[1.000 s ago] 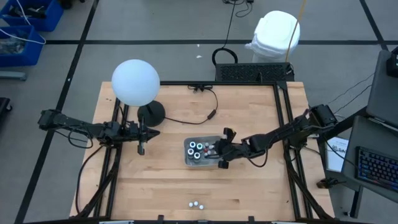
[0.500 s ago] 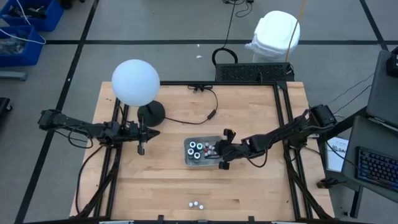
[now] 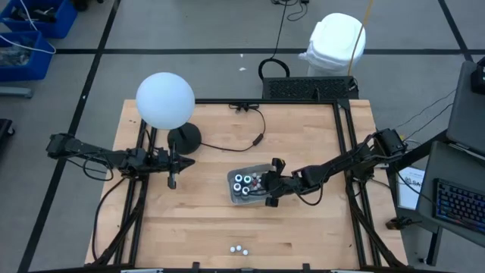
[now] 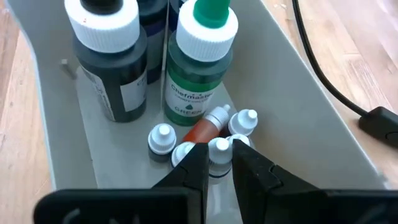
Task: Pick & Place food coloring
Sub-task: Put the small dark blue food coloring bottle into the gray bin, then adjust the gray bin
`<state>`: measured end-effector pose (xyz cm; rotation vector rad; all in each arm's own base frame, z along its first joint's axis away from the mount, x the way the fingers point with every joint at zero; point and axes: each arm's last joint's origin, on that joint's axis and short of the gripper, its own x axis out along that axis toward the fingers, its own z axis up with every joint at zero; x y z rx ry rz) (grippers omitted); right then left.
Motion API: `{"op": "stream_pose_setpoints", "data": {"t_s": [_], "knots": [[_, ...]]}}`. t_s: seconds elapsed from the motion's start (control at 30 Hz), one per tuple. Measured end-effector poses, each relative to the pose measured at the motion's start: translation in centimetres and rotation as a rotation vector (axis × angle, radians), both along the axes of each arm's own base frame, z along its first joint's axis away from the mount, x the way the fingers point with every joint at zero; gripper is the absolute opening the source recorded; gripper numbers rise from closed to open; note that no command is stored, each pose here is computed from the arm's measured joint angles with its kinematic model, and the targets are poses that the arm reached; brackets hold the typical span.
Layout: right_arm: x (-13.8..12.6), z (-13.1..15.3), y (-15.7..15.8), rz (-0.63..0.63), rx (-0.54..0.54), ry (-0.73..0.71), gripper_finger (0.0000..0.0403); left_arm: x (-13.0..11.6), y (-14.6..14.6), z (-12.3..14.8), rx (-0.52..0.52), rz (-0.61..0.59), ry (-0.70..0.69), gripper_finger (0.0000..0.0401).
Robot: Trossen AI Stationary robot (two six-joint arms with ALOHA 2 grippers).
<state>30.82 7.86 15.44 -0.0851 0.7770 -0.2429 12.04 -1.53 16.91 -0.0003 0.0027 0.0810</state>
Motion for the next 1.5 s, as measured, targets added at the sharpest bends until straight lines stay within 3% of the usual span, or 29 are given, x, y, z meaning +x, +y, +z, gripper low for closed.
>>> {"op": "stream_pose_setpoints", "data": {"t_s": [0.47, 0.8, 1.1, 1.33, 1.5], "knots": [[-0.2, -0.1, -0.1, -0.027, 0.018, 0.015, 0.0044, 0.0, 0.0, 0.0, 0.000, 0.000, 0.000, 0.0017], [-0.2, -0.2, -0.1, -0.020, 0.013, 0.024, 0.0076, 0.0, 0.0, 0.0, -0.012, 0.000, -0.002, 0.0017], [-0.3, -0.1, -0.2, -0.008, -0.007, 0.039, 0.0077, 0.0, 0.0, 0.0, -0.027, 0.000, -0.003, 0.0017], [-0.9, 3.5, -0.3, 0.037, -0.041, -0.086, 0.0077, 0.0, 0.0, 0.1, -0.021, 0.000, -0.008, 0.0017], [-3.2, 6.7, -0.3, -0.053, -0.136, -0.143, 0.0055, 0.0, 0.0, 0.0, -0.021, 0.000, -0.006, 0.0017]]}}
